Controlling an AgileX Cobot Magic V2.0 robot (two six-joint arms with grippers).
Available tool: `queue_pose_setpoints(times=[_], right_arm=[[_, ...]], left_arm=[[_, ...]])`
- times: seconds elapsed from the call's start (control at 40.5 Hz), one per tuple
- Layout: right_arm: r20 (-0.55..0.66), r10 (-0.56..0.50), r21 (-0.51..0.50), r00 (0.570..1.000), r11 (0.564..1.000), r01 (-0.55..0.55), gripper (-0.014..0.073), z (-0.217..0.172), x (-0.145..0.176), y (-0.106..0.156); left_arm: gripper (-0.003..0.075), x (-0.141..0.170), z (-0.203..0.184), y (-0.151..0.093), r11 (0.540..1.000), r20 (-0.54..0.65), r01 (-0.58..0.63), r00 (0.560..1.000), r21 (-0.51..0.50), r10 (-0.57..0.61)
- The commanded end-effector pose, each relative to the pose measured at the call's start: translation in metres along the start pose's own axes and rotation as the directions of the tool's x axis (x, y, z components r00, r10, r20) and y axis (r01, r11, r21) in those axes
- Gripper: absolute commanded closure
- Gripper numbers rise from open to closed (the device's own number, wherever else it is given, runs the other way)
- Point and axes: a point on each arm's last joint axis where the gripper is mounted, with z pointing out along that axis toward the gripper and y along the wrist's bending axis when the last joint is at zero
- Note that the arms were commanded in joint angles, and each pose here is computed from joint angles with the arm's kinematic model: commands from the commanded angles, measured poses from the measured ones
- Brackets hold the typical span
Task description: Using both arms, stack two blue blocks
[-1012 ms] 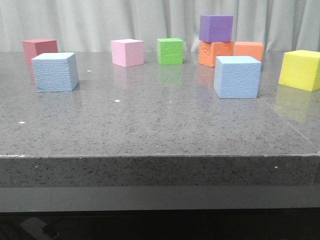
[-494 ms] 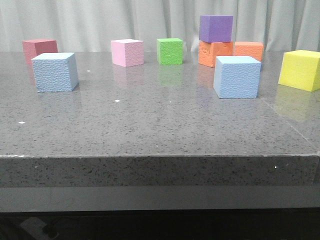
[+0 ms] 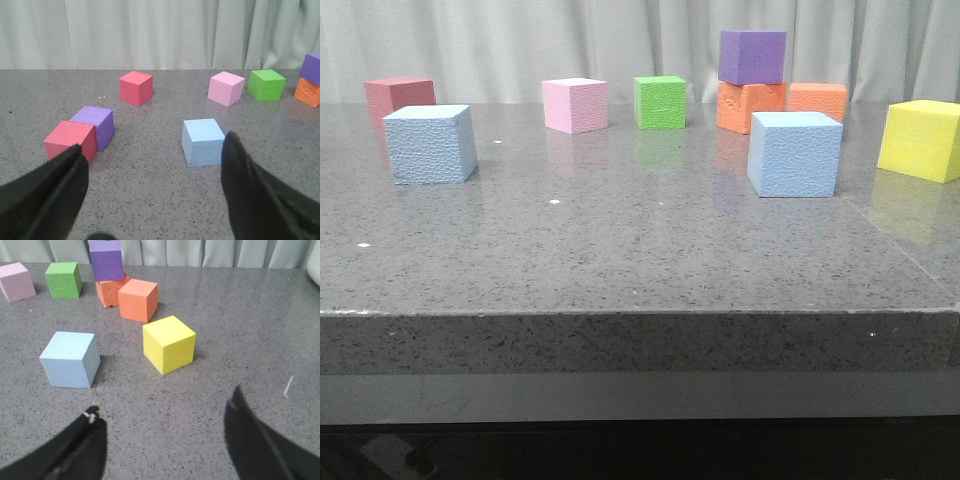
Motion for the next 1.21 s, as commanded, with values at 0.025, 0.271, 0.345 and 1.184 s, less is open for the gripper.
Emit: queue_pose_setpoints(times=[0.025, 0.271, 0.345, 1.184], right_arm=[[0.05, 0.012, -0.022, 0.999, 1.0, -0.01, -0.0006, -0.001, -0.026, 0.003], [-0.183, -0.101, -0.289, 0.978, 0.956, 0.045, 0.0011, 0.022, -0.05, 0.03], [-0.219, -0.148, -0.395, 0.964, 0.917, 0.051, 0.0011, 0.031, -0.056, 0.042], [-0.499, -0.137, -0.112, 0.856, 0.989, 0.093, 0.0011, 0.198, -0.104, 0.135]], left_arm=[[0.0176, -0.015, -0.001, 0.0, 1.0, 0.096, 0.007, 0.995, -0.003, -0.007], [0.0176, -0.015, -0.001, 0.0, 1.0, 0.096, 0.007, 0.995, -0.003, -0.007], [0.0176, -0.015, -0.001, 0.0, 1.0, 0.096, 0.007, 0.995, -0.003, -0.007], [0.0176, -0.015, -0.001, 0.0, 1.0, 0.096, 0.007, 0.995, -0.003, -0.007]])
